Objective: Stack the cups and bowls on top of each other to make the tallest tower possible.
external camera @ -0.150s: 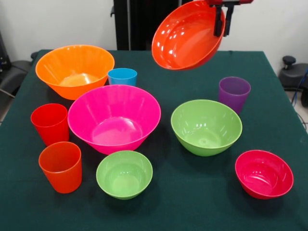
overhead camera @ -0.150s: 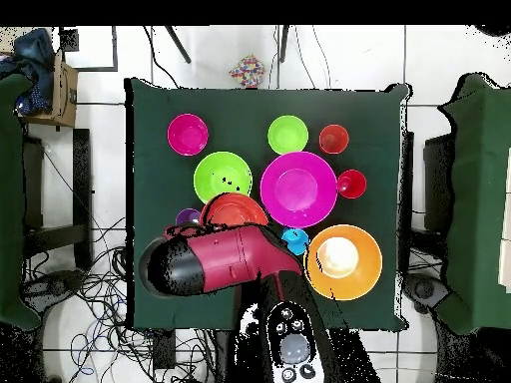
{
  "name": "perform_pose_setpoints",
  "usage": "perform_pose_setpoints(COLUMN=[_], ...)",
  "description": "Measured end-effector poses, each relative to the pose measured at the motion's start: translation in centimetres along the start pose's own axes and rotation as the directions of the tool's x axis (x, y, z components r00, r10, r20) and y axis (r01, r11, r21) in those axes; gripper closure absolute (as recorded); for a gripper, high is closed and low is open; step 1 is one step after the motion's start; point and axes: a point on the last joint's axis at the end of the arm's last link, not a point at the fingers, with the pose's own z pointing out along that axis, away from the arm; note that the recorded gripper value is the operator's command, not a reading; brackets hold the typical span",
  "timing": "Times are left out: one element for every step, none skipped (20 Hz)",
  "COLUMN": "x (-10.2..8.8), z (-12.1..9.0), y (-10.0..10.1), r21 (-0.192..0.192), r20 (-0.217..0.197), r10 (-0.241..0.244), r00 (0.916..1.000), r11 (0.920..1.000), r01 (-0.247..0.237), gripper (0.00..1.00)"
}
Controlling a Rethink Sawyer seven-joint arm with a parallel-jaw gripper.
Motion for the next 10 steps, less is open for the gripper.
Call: perform_pose_setpoints(x=[-0.1,-0.1,-0.2,-0.2,-0.2,0.1,0.2,0.3,0.4,0.6], z=[0.0,0.0,-0.1,0.0,0.0,0.1,0.2,0.3,0.3,0.5], y=[0.0,0.0,0.0,0.1,0.2,0.5,0.6,0.8,0.9,1.3], r21=[0.0,0.0,0.001,0.001,0.002,0.005,0.007,0.008,0.01,0.014], r20=[0.001,0.003,0.004,0.004,0.004,0.002,0.002,0.002,0.003,0.008], r10=[0.0,0.0,-0.001,-0.002,-0.004,-0.015,-0.019,-0.025,-0.031,-0.048], r00=[1.0,1.0,1.0,1.0,1.0,0.9999,0.9998,0.9997,0.9995,0.9988], r11=[1.0,1.0,1.0,1.0,1.0,0.9999,0.9998,0.9997,0.9995,0.9988], r01=[0.0,0.0,0.001,0.002,0.004,0.015,0.019,0.025,0.031,0.048], gripper=[1.0,1.0,1.0,1.0,1.0,1.0,1.0,1.0,1.0,1.0])
